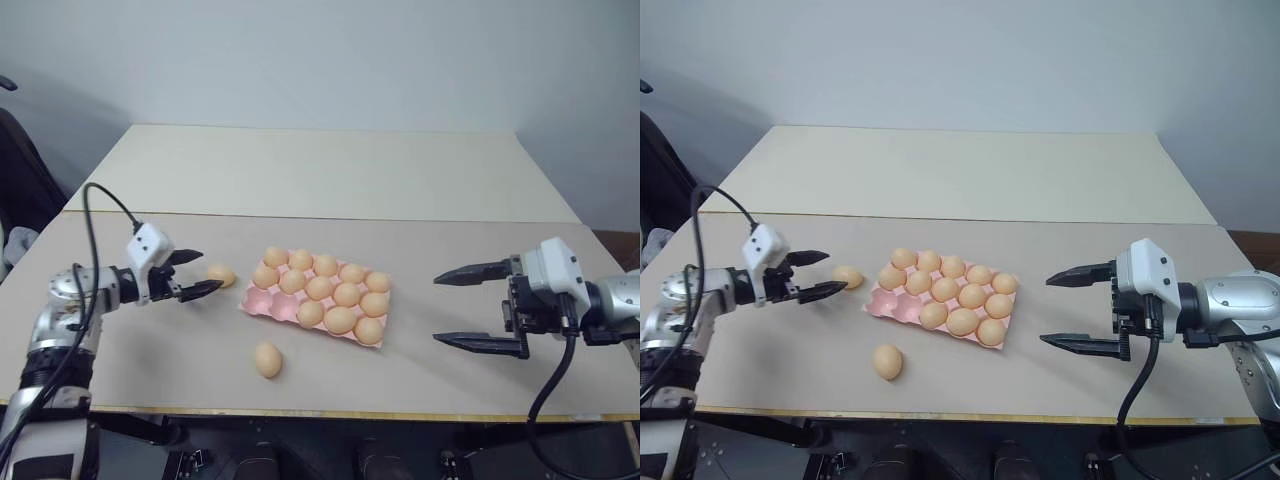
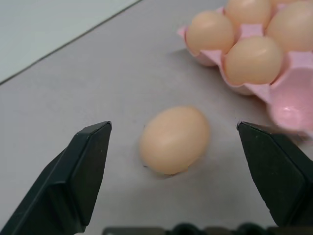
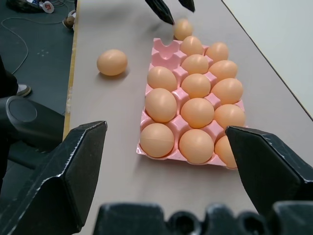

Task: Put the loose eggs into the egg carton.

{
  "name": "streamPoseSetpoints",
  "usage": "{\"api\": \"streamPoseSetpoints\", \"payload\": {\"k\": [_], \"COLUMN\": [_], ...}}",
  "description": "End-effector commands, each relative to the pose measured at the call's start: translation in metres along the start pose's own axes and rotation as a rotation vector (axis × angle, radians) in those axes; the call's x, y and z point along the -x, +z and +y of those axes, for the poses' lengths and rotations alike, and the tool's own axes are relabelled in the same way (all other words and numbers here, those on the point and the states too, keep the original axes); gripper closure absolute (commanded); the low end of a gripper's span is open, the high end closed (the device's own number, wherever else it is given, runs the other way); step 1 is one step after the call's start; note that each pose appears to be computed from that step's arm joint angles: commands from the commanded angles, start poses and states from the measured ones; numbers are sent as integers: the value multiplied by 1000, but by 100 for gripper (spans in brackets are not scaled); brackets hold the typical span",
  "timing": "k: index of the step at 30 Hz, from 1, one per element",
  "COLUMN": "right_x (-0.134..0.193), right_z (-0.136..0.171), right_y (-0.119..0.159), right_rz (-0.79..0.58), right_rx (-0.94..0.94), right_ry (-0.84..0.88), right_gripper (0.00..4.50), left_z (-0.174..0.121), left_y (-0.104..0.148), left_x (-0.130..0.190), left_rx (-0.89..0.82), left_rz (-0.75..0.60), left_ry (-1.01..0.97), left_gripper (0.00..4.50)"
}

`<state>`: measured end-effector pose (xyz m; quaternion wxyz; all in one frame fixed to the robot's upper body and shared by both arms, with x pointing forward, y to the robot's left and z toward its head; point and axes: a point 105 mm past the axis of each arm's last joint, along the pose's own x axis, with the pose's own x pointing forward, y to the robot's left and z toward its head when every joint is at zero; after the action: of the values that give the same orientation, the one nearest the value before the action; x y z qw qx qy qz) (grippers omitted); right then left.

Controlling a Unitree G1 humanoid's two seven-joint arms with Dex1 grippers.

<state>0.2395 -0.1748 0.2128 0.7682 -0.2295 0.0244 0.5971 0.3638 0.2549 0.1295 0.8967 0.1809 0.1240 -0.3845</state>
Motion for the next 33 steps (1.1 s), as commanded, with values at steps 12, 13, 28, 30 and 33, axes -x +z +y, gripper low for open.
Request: {"api": "streamPoseSetpoints", "payload": {"k": [12,13,28,30,33], "right_x": [5,5,0,-1,-2], "right_z": [7,7,7,7,8], "right_y": [23,24,22,22,22], "right_rz": [-25,-25,-46,-47,-50], "right_rx": [60,61,62,62,60], "right_ry": [-12,-13,-27,-27,-27], "right_gripper": [0,0,0,0,0], "left_z": [8,8,9,-5,-29], "left_y": [-8,-10,31,54,75], "left_x": [-48,-48,-16,-16,-19], "left_rx": [-8,-2,-95,-117,-130], "left_rz": [39,46,-105,-185,-257], "left_ry": [28,26,-93,-186,-297], "left_gripper": [64,93,225,225,225]}}
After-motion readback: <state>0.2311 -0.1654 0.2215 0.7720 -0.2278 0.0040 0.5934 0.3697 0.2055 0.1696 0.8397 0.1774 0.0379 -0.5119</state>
